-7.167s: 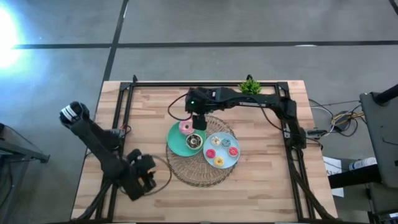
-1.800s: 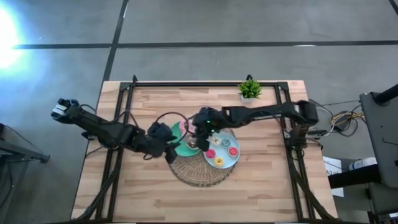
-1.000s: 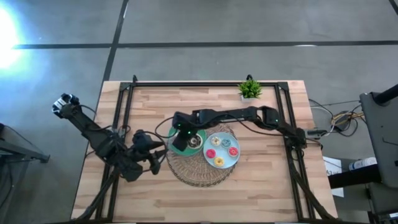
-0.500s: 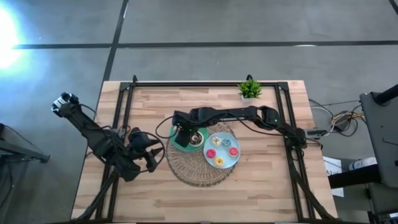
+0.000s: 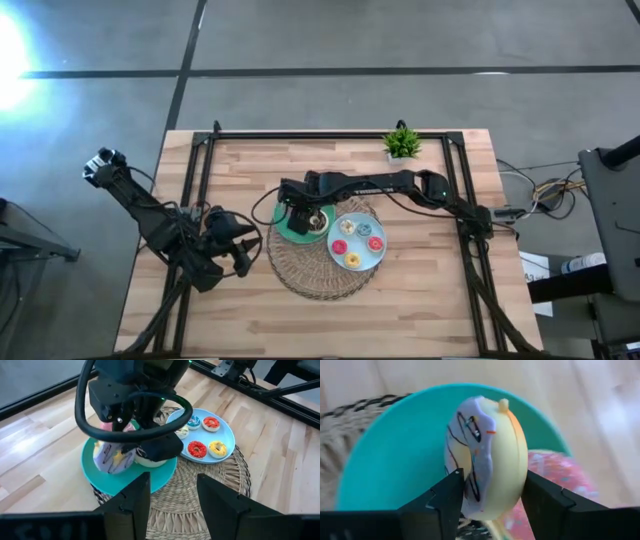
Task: Pick & Place donuts
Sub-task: Put the big purple donut on the green plate
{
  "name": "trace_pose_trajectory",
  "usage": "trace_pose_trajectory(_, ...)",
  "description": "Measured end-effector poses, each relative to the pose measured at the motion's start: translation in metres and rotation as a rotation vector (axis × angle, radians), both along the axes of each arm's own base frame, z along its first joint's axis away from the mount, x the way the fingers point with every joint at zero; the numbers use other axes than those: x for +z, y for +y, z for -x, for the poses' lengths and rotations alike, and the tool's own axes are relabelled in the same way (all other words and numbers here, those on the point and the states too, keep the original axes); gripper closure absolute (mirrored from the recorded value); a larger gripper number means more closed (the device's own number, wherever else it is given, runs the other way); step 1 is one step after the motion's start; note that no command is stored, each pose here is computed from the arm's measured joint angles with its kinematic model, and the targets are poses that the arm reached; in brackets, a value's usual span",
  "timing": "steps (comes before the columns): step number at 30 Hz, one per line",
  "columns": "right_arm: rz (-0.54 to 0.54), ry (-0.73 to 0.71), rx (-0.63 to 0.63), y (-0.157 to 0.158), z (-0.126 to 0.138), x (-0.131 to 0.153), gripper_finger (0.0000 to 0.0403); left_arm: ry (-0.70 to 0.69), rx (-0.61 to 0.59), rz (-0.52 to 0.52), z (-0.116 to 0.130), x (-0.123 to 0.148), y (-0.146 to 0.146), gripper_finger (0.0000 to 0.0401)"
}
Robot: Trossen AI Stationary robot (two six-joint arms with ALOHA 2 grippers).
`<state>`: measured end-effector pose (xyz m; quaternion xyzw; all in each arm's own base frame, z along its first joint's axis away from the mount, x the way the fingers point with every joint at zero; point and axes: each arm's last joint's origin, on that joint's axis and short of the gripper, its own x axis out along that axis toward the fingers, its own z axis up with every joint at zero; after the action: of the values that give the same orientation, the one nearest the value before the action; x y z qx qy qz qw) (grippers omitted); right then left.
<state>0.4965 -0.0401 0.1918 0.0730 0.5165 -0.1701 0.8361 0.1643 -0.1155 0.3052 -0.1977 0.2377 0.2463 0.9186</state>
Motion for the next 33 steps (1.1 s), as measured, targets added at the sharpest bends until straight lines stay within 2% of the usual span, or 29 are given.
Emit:
trace_pose_trajectory(8,0.104,0.004,0.038,-0.004,0.002,0.011,0.0221,-0.011,0.015,0.006,0.0,0.0,0.0,0.0266)
trace_pose_trajectory(11,0.008,-0.011,0.06,-0.006,0.002,0.011,0.0232,-0.016,0.022,0.001,0.0,0.0,0.001,0.0266)
trace_pose_trajectory(15,-0.113,-0.049,0.041,-0.011,0.001,0.009,0.0266,-0.02,0.028,-0.001,0.0,0.0,0.001,0.0266)
trace_pose_trajectory(22,-0.138,-0.062,0.048,-0.014,0.001,0.011,0.034,-0.027,0.039,0.009,0.0,0.0,0.001,0.0266)
trace_pose_trajectory(26,-0.239,-0.095,0.086,-0.016,-0.001,0.012,0.0381,-0.028,0.04,0.011,0.0,0.0,0.001,0.0266)
trace_pose_trajectory(31,-0.438,-0.124,0.087,-0.017,-0.001,0.013,0.0383,-0.028,0.04,0.011,0.0,0.0,0.001,0.0266)
trace_pose_trajectory(33,-0.456,-0.119,0.07,-0.018,-0.001,0.012,0.038,-0.028,0.04,0.011,0.0,0.0,0.001,0.0266)
